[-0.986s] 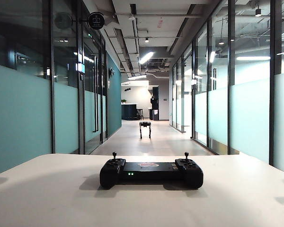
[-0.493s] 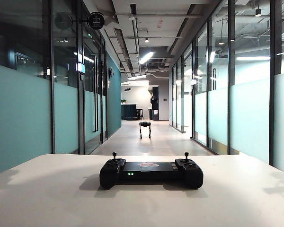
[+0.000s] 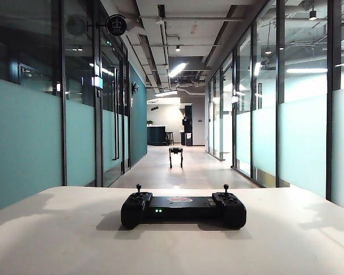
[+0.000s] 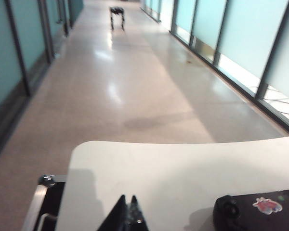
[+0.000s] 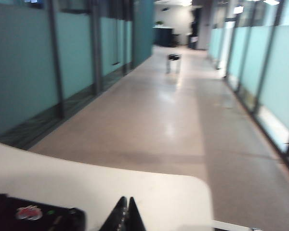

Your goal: Push the left joystick on the remote control sitting on the white table backward to make the robot dog back up in a straight line until it returns close to you.

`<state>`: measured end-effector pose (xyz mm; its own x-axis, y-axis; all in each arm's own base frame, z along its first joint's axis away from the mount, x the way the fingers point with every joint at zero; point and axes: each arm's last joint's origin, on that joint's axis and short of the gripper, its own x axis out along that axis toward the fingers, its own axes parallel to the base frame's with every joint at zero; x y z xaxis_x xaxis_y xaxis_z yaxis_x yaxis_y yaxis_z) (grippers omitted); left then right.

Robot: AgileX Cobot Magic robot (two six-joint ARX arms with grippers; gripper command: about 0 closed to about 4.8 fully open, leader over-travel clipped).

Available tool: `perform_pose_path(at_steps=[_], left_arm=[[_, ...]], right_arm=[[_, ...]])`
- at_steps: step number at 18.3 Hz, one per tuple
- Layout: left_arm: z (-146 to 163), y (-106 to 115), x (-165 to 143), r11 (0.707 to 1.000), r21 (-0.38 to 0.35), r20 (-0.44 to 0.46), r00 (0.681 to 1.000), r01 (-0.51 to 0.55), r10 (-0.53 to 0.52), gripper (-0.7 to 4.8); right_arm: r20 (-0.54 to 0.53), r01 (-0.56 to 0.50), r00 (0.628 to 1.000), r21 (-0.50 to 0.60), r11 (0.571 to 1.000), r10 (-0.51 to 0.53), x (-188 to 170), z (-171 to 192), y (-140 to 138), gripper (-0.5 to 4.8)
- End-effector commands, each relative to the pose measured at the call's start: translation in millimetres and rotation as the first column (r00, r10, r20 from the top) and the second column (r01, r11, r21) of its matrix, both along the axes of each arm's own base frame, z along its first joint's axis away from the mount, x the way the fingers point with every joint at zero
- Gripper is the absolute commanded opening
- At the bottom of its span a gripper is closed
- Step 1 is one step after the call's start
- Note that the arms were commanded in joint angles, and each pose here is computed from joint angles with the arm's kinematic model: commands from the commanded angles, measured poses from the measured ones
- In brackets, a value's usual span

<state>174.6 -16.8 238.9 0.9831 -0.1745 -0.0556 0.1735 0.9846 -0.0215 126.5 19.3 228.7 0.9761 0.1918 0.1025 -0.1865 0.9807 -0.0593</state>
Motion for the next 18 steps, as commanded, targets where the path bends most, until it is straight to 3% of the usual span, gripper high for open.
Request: perform_pose_path(at_steps=[1, 6, 10, 15, 18], left_arm=[[1, -7, 14, 0.999, 0.001, -0.035, 0.998, 0.053, -0.053, -0.05], [-6, -31, 30, 0.987, 0.004, -0.092, 0.983, 0.162, -0.161, -0.05], [-13, -53, 50, 0.971, 0.007, -0.169, 0.957, 0.24, -0.235, -0.05], [-27, -64, 80, 0.962, 0.001, -0.254, 0.93, 0.275, -0.265, -0.05], [-33, -70, 94, 0.948, -0.015, -0.288, 0.906, 0.319, -0.31, -0.05]], right_arm=[[-0.009, -0.027, 1.0, 0.003, 1.0, 0.027, 9, -1, 8, -0.03], [-0.091, -0.113, 0.99, -0.011, 0.994, 0.111, 24, -15, 26, -0.03], [-0.177, -0.109, 0.979, -0.021, 0.994, 0.103, 37, -31, 39, -0.03], [-0.286, -0.12, 0.949, 0.075, 0.99, 0.136, 53, -55, 55, -0.03], [-0.335, -0.135, 0.93, 0.067, 0.989, 0.15, 62, -71, 63, -0.03]])
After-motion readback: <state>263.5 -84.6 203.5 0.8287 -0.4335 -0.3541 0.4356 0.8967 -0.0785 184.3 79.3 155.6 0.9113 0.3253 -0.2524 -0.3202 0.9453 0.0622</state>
